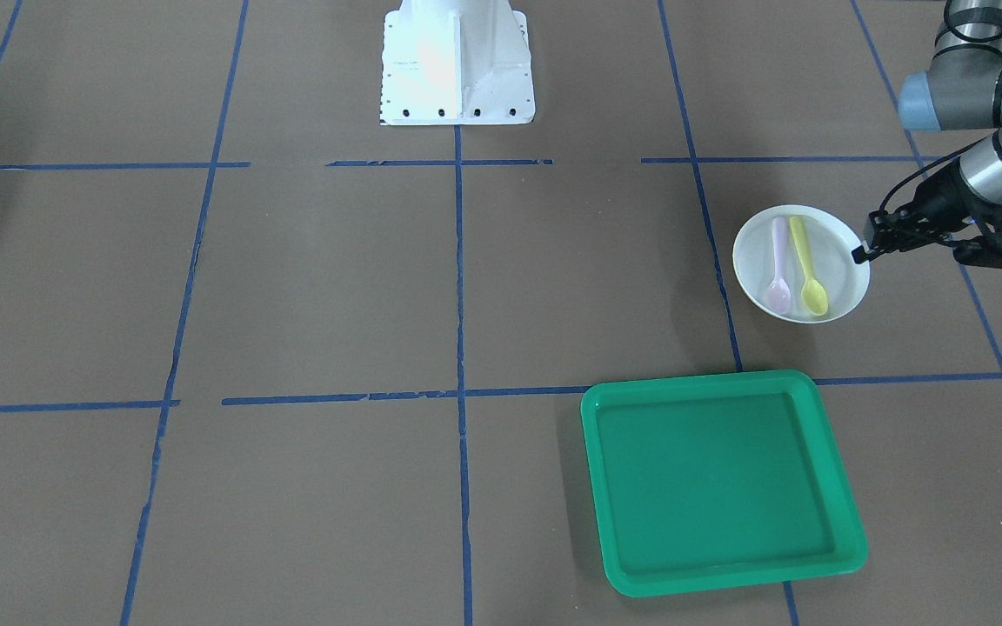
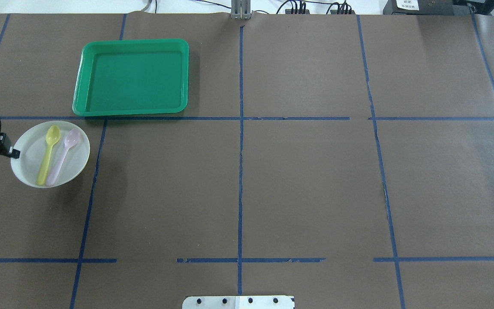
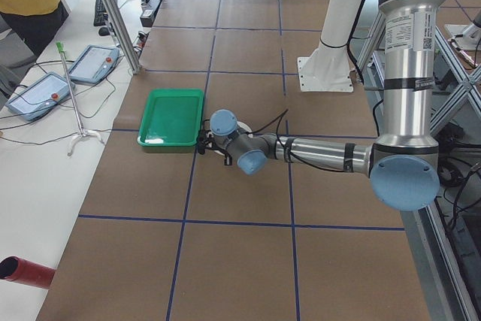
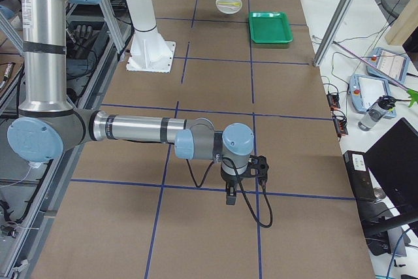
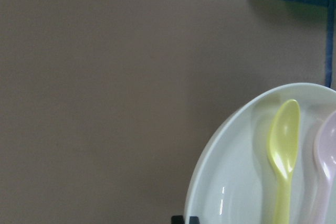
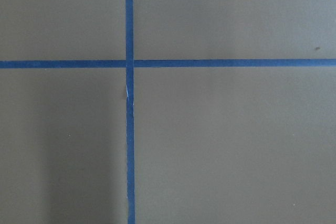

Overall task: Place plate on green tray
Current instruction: 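Lift the plate and carry it over the green tray with the left gripper, then lower the plate onto the green tray and open the left gripper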

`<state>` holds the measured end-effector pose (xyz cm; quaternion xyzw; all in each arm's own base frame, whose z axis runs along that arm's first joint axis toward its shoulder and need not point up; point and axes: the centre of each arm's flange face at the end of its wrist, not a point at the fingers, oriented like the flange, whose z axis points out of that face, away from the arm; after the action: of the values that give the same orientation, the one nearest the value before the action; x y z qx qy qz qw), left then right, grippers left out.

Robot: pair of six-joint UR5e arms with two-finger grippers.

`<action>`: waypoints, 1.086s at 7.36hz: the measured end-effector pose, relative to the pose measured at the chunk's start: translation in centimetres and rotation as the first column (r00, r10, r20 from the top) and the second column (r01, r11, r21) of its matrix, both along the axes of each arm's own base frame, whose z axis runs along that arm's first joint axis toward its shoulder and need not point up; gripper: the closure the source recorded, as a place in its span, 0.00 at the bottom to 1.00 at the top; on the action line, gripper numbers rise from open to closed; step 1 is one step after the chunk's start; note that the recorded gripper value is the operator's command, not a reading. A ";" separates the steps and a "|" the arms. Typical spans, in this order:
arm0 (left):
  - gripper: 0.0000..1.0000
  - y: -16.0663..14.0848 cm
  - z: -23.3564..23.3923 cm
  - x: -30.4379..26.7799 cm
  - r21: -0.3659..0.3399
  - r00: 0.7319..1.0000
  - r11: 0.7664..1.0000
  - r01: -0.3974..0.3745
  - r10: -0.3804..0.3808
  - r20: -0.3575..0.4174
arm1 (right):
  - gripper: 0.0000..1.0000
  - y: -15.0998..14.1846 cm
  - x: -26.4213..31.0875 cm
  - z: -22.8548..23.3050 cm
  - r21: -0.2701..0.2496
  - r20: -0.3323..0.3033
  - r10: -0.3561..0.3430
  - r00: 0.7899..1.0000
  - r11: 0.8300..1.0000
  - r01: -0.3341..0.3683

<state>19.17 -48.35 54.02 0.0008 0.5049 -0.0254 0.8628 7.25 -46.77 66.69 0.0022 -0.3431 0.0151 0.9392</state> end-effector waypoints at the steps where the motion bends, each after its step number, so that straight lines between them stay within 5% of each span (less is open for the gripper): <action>1: 1.00 -3.8 -4.0 1.3 -0.004 1.000 1.000 0.011 -0.011 0.002 | 0.00 0.0 0.0 0.0 0.000 0.000 0.000 1.000 1.000 0.000; 4: 1.00 -14.2 -12.9 6.3 -0.044 1.000 0.999 0.021 -0.020 0.019 | 0.00 0.0 0.0 0.0 0.000 -0.001 0.000 1.000 1.000 0.000; 8: 1.00 -18.5 -9.0 10.0 -0.052 1.000 0.999 0.017 -0.016 0.016 | 0.00 0.0 0.0 0.0 0.000 0.000 0.000 1.000 1.000 0.000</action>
<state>29.17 -66.81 45.00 -0.0173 0.4972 -0.0455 0.8663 7.25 -46.77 66.69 0.0021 -0.3433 0.0152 0.9391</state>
